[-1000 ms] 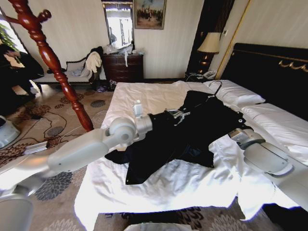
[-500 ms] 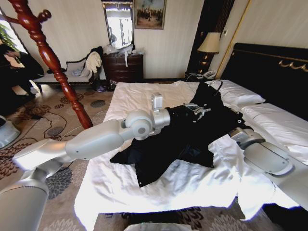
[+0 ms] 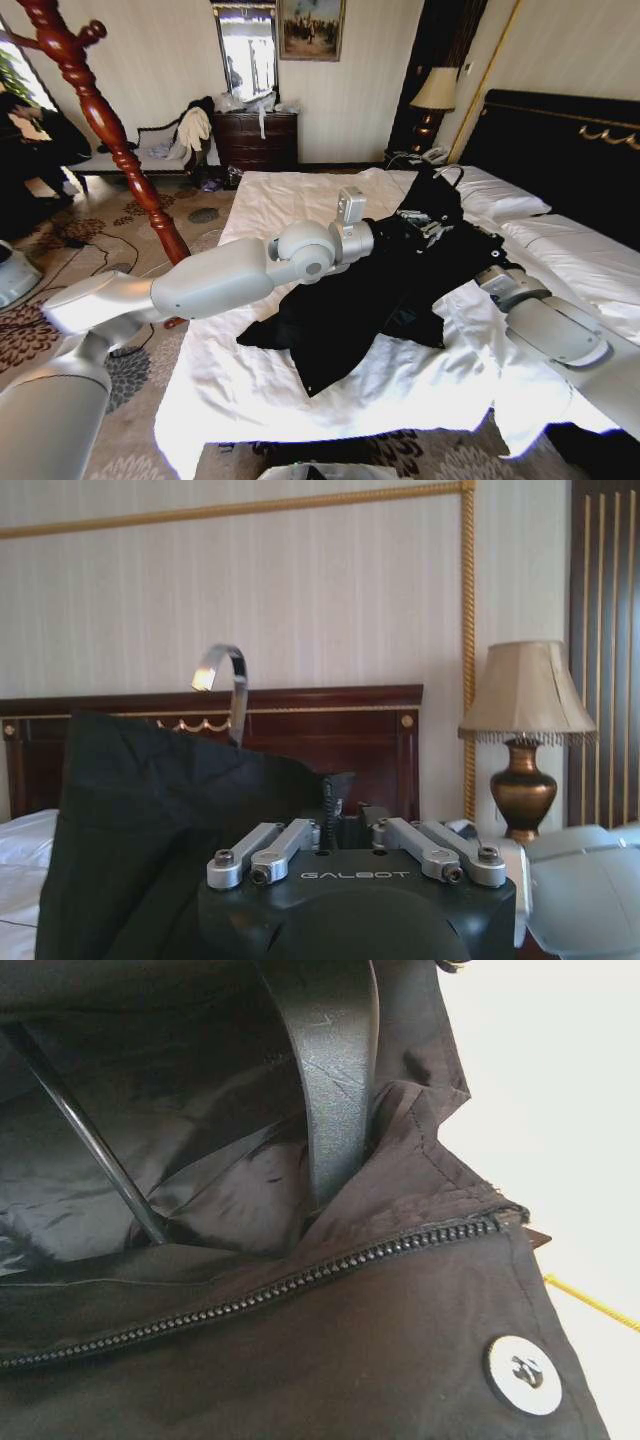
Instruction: Pick up the clothes from the bed and hang them on the clothes hanger.
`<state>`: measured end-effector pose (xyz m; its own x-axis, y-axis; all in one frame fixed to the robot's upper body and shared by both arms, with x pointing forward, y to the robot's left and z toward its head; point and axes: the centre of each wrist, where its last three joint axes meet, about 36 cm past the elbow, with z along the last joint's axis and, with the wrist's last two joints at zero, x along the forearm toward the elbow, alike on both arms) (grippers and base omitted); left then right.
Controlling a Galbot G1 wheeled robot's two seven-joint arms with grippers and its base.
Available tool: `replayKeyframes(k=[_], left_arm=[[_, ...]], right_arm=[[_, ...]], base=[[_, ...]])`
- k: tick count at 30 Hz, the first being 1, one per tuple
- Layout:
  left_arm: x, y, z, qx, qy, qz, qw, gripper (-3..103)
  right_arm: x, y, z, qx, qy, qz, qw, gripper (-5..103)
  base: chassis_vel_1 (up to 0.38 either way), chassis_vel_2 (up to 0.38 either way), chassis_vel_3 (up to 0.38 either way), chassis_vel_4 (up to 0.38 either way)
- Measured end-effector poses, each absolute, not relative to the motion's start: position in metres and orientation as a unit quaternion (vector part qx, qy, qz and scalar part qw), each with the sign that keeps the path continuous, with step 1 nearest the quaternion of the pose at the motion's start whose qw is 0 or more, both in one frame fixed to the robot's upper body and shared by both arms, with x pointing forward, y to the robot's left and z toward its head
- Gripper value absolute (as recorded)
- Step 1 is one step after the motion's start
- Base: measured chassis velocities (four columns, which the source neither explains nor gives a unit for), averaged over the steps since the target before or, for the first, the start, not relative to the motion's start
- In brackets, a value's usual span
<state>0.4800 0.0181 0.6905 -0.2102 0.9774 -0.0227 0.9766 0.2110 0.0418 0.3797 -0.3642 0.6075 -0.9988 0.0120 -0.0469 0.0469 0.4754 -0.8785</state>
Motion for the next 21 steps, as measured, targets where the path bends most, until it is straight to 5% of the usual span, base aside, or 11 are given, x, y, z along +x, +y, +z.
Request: replayKeyframes(k=[21], left_arm=[[0.437, 0.057, 0.679, 0.662, 0.745, 0.073, 0.04, 96]], right_arm=[[0.378, -0.365, 0.607, 0.022, 0.862, -0.506, 0.016, 19]], base=[[0.0, 0.0, 0.0, 0.0]])
